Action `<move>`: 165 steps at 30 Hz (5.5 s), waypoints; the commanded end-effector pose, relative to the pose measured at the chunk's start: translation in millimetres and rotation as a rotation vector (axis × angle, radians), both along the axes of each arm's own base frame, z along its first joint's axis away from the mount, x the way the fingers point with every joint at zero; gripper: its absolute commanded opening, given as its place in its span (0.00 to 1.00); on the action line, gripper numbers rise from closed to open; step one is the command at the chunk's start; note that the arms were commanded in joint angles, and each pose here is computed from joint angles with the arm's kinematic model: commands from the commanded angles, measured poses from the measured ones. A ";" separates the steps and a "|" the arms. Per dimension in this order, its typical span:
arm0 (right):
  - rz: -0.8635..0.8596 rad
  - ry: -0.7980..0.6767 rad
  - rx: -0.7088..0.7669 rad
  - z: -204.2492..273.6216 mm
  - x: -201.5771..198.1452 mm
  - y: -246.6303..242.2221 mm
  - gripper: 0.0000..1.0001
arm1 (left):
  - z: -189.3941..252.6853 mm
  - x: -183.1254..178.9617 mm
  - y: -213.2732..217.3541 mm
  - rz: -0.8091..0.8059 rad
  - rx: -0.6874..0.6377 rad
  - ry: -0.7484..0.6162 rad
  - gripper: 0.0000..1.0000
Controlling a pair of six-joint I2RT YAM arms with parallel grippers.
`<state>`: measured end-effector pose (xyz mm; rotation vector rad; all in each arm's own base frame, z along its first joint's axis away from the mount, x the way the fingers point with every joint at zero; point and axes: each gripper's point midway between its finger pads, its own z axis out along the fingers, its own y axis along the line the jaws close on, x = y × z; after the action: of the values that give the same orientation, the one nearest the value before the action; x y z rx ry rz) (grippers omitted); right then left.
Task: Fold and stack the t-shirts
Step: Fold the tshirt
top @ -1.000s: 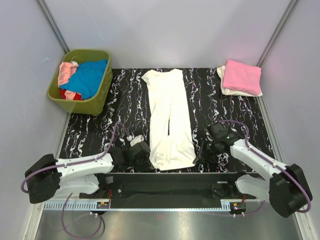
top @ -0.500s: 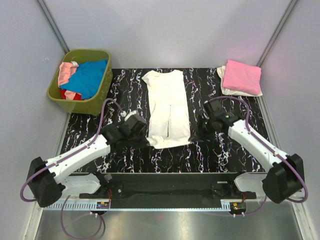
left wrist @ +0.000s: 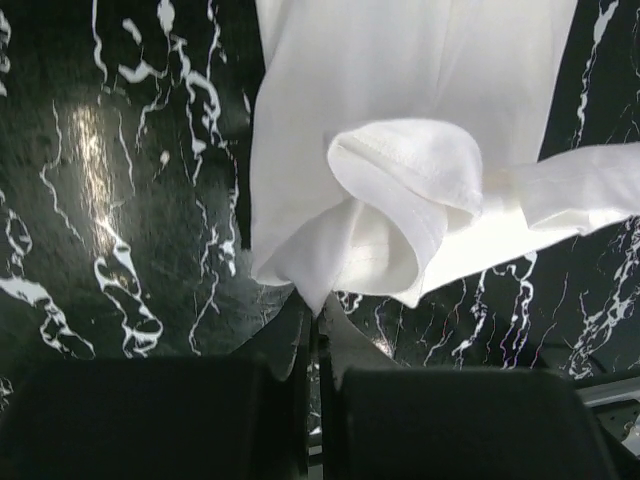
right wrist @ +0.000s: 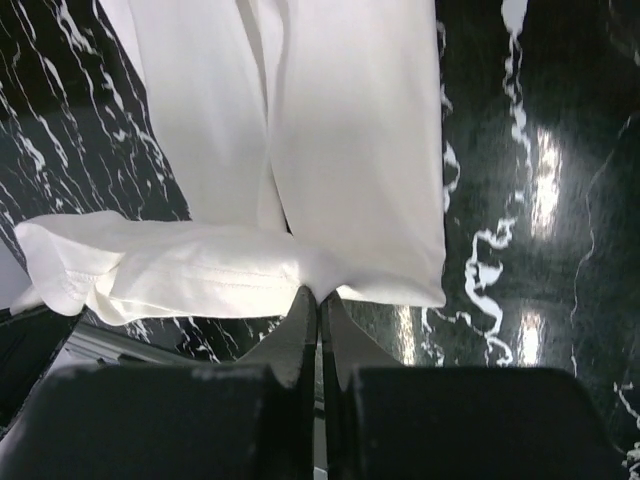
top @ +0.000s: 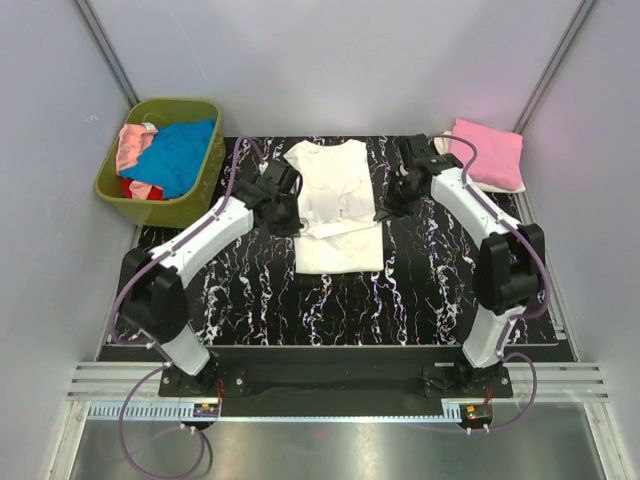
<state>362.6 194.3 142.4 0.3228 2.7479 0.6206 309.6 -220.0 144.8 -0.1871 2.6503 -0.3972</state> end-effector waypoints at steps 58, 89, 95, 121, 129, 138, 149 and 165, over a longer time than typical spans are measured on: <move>0.001 0.163 0.148 -99.6 -8.5 -34.6 0.78 | -74.2 6.0 16.2 -0.012 -0.295 0.074 0.75; 0.074 0.228 0.132 -126.1 -20.7 -9.0 0.15 | -135.7 -2.2 -1.9 0.090 -0.293 0.124 0.40; 0.076 0.223 0.133 -126.8 -19.2 -8.7 0.00 | -135.2 6.4 -1.7 0.099 -0.278 0.089 0.04; 0.046 0.072 0.329 25.6 -172.3 -0.9 0.00 | 15.6 -139.5 -8.1 -0.041 -0.315 -0.046 0.00; 0.008 -0.031 0.308 68.0 -171.4 -10.9 0.00 | 51.4 -148.2 8.9 -0.048 -0.277 -0.083 0.01; -0.007 -0.115 0.190 77.7 -125.0 -16.3 0.00 | 62.6 -111.4 -6.7 -0.078 -0.227 -0.102 0.02; -0.031 -0.128 0.154 70.0 -66.7 -23.6 0.00 | 50.0 -59.4 -5.8 -0.095 -0.230 -0.030 0.02; -0.067 -0.126 0.163 52.6 45.9 -25.3 0.00 | 37.3 56.2 -7.5 -0.163 -0.211 -0.007 0.01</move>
<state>374.5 171.5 179.5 0.4333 2.6474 0.8070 344.9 -228.4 176.3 -0.1050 2.6452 -0.7217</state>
